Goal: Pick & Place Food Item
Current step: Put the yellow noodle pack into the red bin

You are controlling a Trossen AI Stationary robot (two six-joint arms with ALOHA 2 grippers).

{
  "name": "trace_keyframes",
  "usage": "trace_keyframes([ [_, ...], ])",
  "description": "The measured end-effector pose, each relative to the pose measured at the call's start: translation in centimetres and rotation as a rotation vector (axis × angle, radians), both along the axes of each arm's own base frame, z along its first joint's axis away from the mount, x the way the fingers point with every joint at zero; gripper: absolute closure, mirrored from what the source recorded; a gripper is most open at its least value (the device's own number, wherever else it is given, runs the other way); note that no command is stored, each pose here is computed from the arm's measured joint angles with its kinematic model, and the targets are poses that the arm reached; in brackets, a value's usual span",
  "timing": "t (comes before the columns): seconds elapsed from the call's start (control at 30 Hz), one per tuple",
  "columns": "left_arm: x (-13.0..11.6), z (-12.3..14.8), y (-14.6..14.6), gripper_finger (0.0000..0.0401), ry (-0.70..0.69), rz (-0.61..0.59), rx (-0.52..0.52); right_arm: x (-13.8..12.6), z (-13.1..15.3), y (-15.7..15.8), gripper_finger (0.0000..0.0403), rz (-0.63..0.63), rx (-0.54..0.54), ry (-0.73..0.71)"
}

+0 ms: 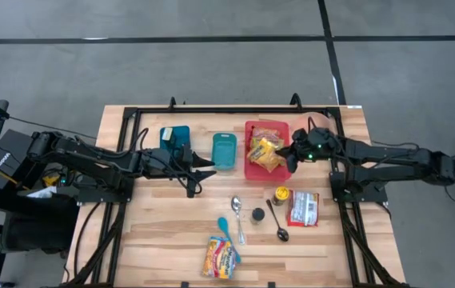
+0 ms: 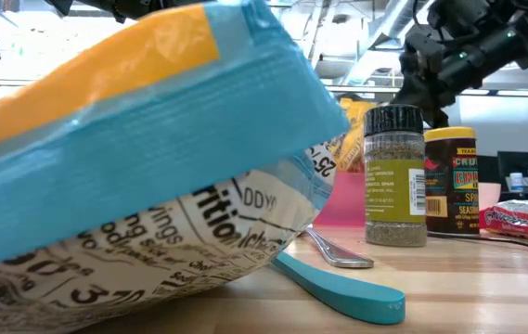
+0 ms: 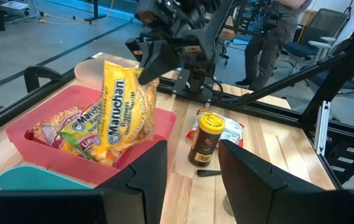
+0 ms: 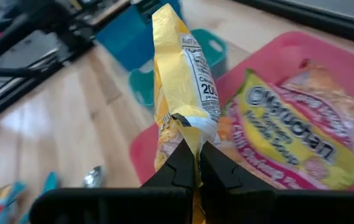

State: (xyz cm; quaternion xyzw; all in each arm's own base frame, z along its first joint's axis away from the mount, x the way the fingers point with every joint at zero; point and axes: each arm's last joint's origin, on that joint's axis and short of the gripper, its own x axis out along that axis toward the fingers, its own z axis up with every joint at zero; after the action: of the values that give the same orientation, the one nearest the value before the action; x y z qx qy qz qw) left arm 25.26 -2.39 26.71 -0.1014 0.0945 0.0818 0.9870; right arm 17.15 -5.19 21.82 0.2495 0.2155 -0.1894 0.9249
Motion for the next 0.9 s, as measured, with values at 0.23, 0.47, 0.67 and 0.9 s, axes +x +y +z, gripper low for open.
trace_keyframes([
  [0.23, 0.0, 0.0, 0.0, 0.0261, -0.001, 0.001, -0.001, -0.1, -0.7, -0.6, 0.0400, 0.114, 0.044, 0.047],
  [0.47, 0.0, 0.0, 0.0, 0.0261, -0.001, 0.002, -0.006, 0.4, -1.7, -1.7, 0.0400, 0.025, 0.108, 0.081],
  [0.67, 0.0, 0.0, 0.0, 0.0261, -0.001, 0.002, -0.006, 0.8, -0.9, -1.6, 0.0401, -0.015, 0.146, -0.019],
  [0.9, 0.0, 0.0, 0.0, 0.0261, -0.002, 0.002, -0.006, 0.8, -0.6, -1.0, 0.0400, -0.094, 0.157, -0.039],
])
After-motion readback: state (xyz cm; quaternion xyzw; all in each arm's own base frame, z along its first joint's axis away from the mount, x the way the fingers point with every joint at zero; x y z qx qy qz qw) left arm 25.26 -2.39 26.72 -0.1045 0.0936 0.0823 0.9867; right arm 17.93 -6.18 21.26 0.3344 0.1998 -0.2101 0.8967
